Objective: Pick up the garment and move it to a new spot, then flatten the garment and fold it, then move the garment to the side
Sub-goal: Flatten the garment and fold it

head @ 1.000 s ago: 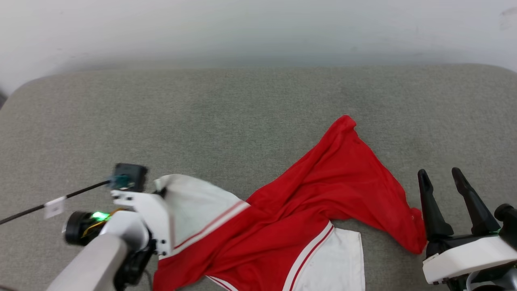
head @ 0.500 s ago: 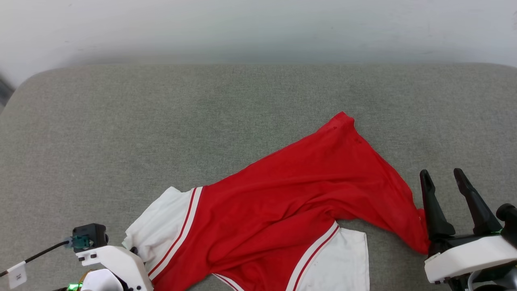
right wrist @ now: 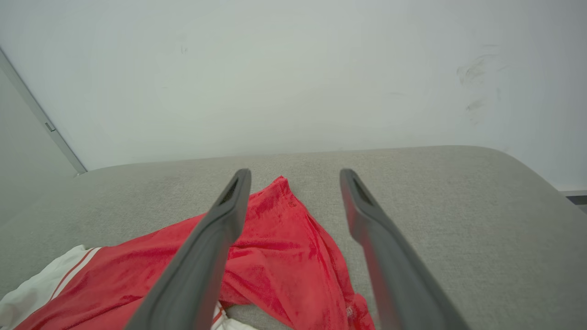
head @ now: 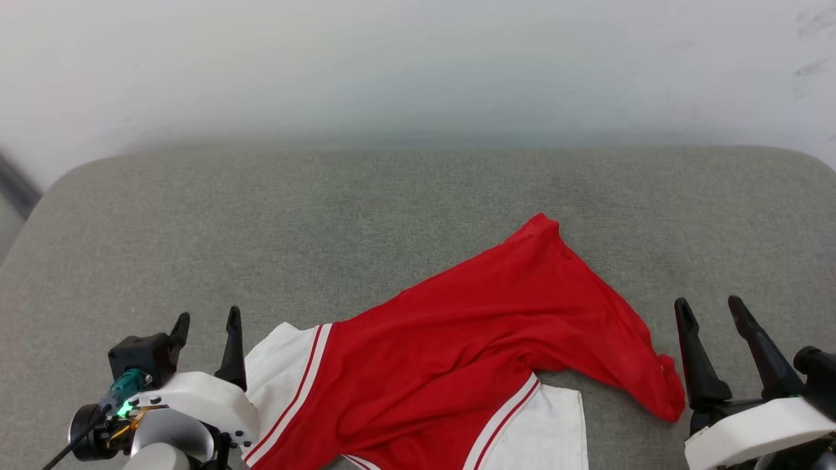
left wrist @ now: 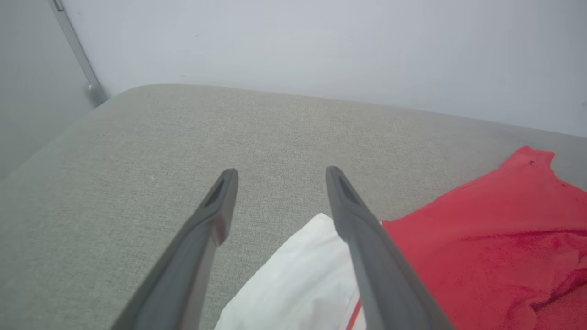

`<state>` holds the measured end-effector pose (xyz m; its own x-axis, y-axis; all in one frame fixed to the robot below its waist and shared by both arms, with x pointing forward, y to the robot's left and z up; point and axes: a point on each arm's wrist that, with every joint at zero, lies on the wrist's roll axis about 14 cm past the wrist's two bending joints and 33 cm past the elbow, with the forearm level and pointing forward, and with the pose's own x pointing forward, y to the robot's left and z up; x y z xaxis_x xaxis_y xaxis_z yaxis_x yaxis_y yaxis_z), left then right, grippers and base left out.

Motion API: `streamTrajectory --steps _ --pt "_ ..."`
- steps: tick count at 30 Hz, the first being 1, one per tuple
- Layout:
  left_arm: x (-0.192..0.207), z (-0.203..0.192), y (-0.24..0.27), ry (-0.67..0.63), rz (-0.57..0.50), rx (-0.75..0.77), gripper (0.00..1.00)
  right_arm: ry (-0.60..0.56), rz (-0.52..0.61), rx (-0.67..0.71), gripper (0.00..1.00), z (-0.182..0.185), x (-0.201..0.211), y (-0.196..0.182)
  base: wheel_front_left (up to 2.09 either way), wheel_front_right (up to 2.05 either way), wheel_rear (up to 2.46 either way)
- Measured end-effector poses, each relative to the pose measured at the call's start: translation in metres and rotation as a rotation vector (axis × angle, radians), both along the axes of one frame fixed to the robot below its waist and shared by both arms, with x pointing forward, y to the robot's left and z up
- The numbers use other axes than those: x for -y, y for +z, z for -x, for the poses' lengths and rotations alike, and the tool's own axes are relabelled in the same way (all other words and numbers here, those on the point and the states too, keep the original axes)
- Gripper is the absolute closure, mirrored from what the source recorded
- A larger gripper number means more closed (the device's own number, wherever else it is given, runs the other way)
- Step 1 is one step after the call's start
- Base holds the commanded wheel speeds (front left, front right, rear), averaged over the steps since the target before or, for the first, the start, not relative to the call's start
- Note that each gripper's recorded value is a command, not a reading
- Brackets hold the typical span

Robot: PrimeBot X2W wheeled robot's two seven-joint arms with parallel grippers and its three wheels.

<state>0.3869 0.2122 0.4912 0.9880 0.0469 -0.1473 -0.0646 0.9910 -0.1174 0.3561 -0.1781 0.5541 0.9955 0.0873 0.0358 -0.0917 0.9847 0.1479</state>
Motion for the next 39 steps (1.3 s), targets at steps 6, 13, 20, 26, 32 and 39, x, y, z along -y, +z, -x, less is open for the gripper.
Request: streamTrajectory --steps 6,13,20,26,32,39 --pt "0.017 0.005 0.040 -0.048 -0.046 0.169 0.00 -0.009 0.003 -0.017 0.00 0.009 0.004 -0.002 0.00 0.00 0.00" --pt "0.033 0.015 0.054 -0.083 -0.062 0.209 0.00 -0.038 0.030 -0.238 0.00 0.019 0.018 -0.045 0.00 0.00 0.00" --pt "0.041 0.018 0.061 -0.104 -0.056 0.221 0.00 0.059 0.064 -0.722 0.00 0.054 0.011 -0.122 0.00 0.00 0.00" --pt "0.042 0.015 0.060 -0.106 -0.052 0.217 0.00 0.240 0.041 -0.931 0.00 0.070 -0.033 -0.158 0.00 0.00 0.00" --pt "0.033 0.012 0.050 -0.084 -0.056 0.188 0.00 0.356 0.034 -1.023 0.00 0.068 -0.069 -0.185 0.00 0.00 0.00" --pt "0.026 0.010 0.043 -0.062 -0.055 0.163 0.00 0.400 0.030 -1.088 0.00 0.065 -0.085 -0.207 0.00 0.00 0.00"
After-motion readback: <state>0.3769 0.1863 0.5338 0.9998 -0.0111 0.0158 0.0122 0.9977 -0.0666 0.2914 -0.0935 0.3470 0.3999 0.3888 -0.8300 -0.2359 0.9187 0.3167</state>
